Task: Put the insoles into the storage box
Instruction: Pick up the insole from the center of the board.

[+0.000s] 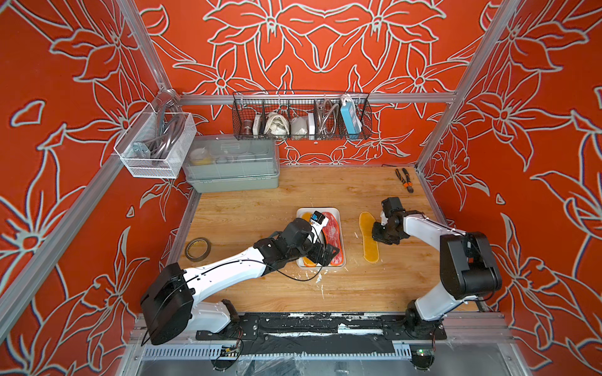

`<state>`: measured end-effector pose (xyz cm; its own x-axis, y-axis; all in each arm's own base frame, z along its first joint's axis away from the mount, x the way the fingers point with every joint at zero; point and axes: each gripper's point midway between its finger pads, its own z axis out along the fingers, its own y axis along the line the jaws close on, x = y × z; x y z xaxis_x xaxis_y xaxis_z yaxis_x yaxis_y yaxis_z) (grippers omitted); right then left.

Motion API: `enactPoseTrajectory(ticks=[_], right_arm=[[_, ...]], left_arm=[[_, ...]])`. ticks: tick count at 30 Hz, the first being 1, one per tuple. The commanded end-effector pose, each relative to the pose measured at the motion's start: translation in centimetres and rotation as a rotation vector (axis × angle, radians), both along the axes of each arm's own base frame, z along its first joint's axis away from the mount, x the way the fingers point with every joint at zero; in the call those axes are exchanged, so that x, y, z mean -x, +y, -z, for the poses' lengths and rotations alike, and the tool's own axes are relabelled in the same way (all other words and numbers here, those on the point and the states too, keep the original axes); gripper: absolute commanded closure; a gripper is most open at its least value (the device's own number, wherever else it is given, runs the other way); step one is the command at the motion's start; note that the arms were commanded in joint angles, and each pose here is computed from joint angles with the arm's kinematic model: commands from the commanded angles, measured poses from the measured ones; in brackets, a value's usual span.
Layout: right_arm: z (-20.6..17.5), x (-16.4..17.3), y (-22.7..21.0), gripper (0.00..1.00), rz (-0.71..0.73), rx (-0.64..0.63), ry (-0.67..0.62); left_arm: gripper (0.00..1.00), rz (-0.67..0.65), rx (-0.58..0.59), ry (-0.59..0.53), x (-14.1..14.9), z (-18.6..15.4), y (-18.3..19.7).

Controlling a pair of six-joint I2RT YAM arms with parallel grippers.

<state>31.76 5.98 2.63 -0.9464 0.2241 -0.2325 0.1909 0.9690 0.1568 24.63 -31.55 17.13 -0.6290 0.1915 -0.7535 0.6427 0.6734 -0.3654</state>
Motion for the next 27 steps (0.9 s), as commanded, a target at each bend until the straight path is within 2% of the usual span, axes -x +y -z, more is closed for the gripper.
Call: enactPoseTrajectory(ticks=[1,6,9,18,24,27], right_arm=[[0.9,0.5,-0.3,0.82,0.006,0.023,0.02],[1.3,0.6,0.0,0.9,0.006,0.002,0.026],[1.5,0.5,0.2,1.0,0.009,-0.012,0.029],[-0.4,0.2,1.4,1.0,0.019,-0.134,-0.04],[-2.2,0.2,2.2,1.0,0.043,-0.309,-0.091],[-2.7,0.3,2.2,1.0,0.043,-0.338,-0.1]], left_arm=[[0.01,-0.005,-0.001,-0.02,-0.1,-0.1,0.0],[0.01,-0.019,-0.005,-0.024,-0.2,0.0,0.3],[0.01,-0.026,-0.01,-0.026,-0.2,0.1,0.5],[0.01,-0.025,-0.007,-0.031,-0.1,0.0,0.7],[0.01,-0.025,-0.007,-0.038,-0.1,-0.1,0.7],[0.01,-0.023,-0.007,-0.039,-0.1,-0.2,0.7]])
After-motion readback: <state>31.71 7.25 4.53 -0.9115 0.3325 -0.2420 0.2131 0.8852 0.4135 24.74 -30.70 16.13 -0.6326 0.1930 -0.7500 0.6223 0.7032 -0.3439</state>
